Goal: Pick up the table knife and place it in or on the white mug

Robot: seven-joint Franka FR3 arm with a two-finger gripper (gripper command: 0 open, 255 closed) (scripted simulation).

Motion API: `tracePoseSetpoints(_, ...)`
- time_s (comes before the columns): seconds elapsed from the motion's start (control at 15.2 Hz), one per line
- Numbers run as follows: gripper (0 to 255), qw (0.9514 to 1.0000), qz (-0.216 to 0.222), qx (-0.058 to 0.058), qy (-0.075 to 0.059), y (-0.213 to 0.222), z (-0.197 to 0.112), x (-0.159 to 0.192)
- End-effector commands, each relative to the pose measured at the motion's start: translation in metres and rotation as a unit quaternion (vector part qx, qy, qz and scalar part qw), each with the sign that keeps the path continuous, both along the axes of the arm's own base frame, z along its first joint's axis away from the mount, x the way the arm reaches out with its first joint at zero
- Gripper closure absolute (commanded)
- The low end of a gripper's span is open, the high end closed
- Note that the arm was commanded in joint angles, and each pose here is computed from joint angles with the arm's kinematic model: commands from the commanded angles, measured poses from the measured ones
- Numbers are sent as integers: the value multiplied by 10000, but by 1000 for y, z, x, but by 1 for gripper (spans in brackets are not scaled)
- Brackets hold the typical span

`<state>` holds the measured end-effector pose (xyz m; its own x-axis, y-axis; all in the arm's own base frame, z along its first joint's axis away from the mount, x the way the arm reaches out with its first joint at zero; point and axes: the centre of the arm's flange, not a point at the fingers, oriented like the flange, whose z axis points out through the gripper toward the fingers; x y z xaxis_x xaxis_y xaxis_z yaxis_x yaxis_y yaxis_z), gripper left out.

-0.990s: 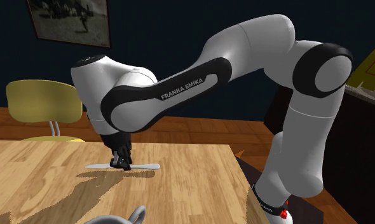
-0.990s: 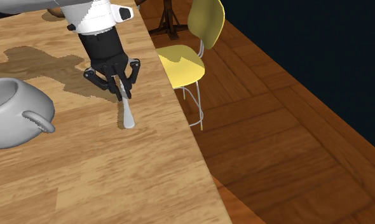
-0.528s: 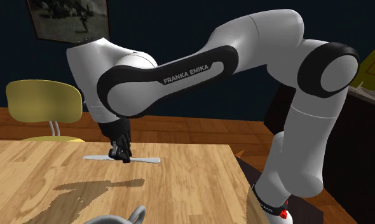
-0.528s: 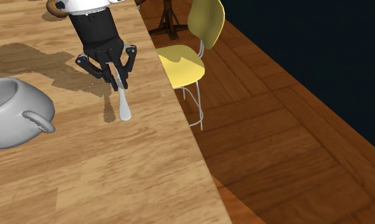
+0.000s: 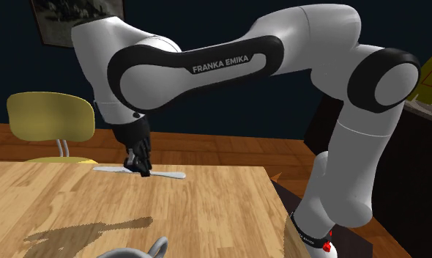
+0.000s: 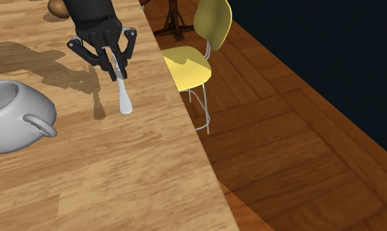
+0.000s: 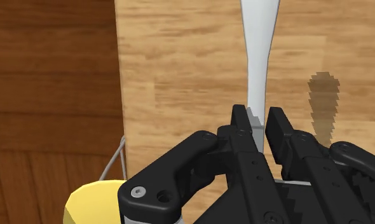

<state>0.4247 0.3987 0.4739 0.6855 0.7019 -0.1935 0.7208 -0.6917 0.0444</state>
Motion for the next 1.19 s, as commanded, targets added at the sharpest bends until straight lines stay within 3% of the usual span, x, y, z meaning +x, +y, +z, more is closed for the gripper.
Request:
tracePoseSetpoints(0.0, 255, 10000, 0, -1, 2, 0, 12, 0)
tracePoseSetpoints(0.86, 255, 10000, 0, -1, 2, 0, 79, 0)
tracePoseSetpoints(1.12, 255, 10000, 0, -1, 2, 32, 81, -42)
